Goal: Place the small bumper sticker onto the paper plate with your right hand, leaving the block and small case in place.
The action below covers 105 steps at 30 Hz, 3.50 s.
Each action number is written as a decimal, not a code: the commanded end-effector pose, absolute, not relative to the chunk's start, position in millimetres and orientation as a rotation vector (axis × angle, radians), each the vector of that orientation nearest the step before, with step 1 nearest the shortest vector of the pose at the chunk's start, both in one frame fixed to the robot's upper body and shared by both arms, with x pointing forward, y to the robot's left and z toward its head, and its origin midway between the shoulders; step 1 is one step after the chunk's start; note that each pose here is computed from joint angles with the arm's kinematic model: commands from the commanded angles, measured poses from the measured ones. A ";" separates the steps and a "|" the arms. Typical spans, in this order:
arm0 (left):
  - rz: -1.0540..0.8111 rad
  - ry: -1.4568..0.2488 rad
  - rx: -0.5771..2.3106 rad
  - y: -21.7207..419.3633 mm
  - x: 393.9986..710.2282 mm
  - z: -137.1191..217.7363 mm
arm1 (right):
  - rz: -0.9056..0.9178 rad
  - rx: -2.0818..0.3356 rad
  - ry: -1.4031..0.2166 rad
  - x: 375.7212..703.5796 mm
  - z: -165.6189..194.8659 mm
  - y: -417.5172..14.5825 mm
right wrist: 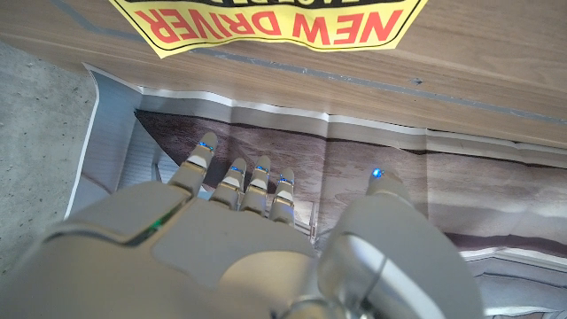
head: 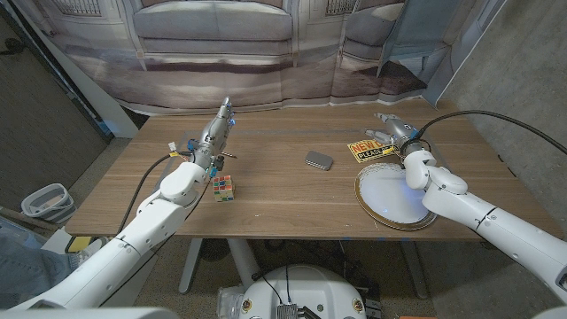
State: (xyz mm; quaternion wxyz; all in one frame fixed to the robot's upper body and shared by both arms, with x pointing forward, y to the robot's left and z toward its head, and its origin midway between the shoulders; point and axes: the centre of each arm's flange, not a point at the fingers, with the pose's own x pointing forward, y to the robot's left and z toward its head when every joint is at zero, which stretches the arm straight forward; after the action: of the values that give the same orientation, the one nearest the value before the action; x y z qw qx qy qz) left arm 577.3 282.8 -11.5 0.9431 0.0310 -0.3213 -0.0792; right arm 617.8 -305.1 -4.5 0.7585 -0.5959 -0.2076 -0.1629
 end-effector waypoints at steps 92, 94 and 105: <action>-0.130 -0.654 0.096 285.6 565.0 -3.3 | -0.320 -1.327 -0.235 654.6 -31.5 -314.3; -0.130 -0.653 0.102 285.6 564.7 -2.3 | -0.318 -1.328 -0.236 655.5 -32.0 -314.2; -0.120 -0.648 0.107 289.8 562.7 -3.0 | -0.318 -1.327 -0.237 660.0 -36.1 -313.8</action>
State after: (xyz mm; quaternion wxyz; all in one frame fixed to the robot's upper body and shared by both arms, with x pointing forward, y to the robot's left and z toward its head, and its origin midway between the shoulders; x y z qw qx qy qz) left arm 564.8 285.5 -2.4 0.9438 0.0493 -0.3203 -0.0643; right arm 655.7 -314.4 -31.9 0.7703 -0.6107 -0.1101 -0.1467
